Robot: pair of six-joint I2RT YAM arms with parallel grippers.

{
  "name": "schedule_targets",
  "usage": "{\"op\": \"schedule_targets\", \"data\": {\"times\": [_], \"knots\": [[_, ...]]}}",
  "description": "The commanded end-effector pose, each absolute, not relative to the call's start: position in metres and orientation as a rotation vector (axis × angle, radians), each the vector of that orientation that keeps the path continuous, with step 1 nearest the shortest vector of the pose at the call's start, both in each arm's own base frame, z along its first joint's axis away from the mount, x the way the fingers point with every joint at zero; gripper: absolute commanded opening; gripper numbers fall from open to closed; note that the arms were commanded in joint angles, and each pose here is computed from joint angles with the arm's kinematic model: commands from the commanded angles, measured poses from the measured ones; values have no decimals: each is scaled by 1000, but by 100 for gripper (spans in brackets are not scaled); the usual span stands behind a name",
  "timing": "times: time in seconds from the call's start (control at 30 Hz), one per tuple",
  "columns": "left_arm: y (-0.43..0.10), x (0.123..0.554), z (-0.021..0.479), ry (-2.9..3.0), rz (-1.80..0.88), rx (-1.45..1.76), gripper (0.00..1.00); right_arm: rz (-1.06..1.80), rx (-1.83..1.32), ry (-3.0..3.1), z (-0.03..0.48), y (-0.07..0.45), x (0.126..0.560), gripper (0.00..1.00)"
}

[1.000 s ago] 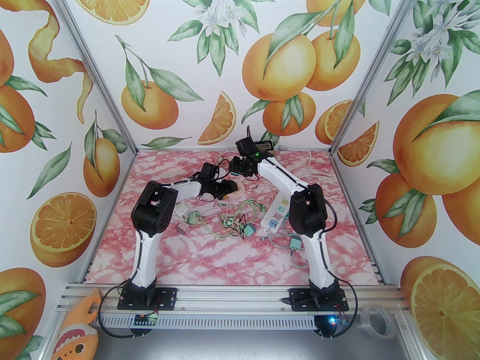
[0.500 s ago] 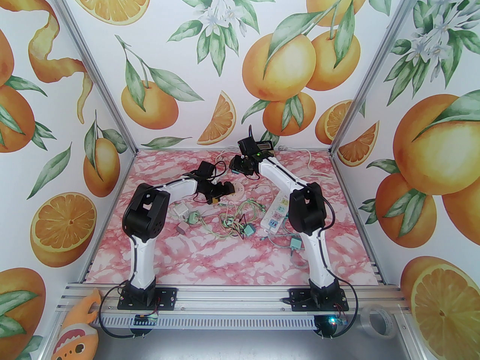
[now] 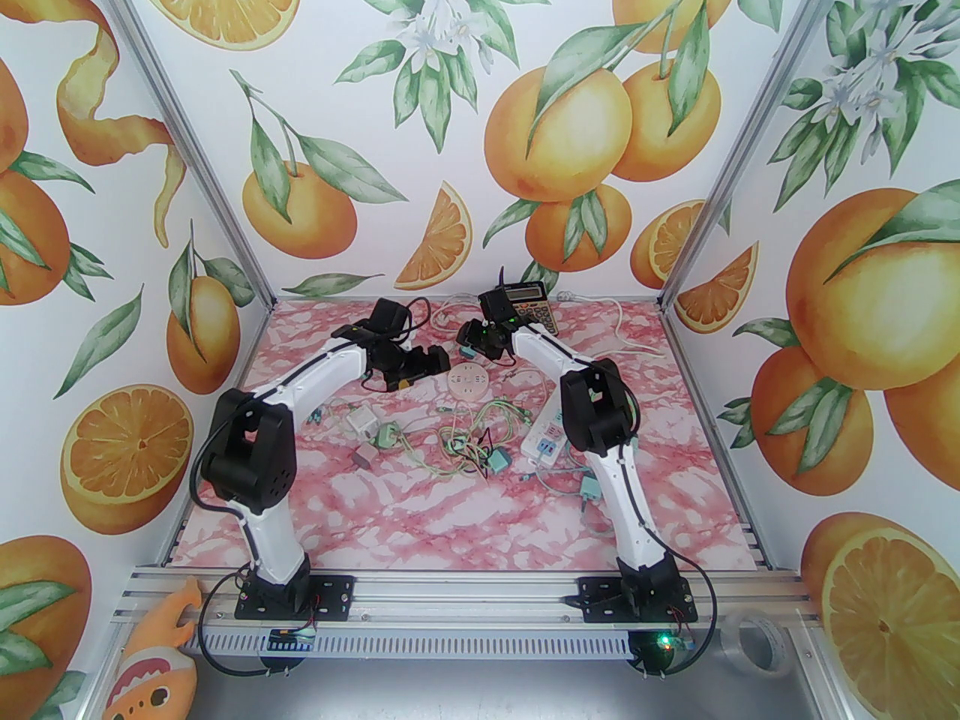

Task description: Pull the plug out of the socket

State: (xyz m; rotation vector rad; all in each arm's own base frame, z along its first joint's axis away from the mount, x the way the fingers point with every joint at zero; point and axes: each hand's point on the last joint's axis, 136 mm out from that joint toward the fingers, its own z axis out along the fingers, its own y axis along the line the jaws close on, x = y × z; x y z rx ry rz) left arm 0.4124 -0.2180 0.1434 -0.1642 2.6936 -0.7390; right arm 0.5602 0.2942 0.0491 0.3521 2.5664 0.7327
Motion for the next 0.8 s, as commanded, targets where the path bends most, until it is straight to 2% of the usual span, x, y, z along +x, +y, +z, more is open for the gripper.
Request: {"op": "schedule_targets", "data": {"times": [0.0,0.07,0.1,0.13,0.27,0.47,0.6,0.77], "knots": [[-208,419,172,2631,-703,-143,93,800,331,2510,72,300,569,65],[-204,422,180,2609,-692,-135,93,788,320,2499,83,297,565,76],[-201,424,184,2595,-680,-131,93,772,311,2489,91,293,562,97],[-198,426,188,2580,-666,-123,93,757,298,2475,99,290,560,100],[-163,437,200,2503,-461,-140,99,689,242,2413,143,269,545,100],[-63,447,204,2307,46,-266,100,468,174,2293,202,216,509,100],[4,444,190,2193,286,-360,100,206,167,2228,205,158,477,100],[57,433,151,2125,431,-397,100,-135,262,2121,188,73,443,100]]}}
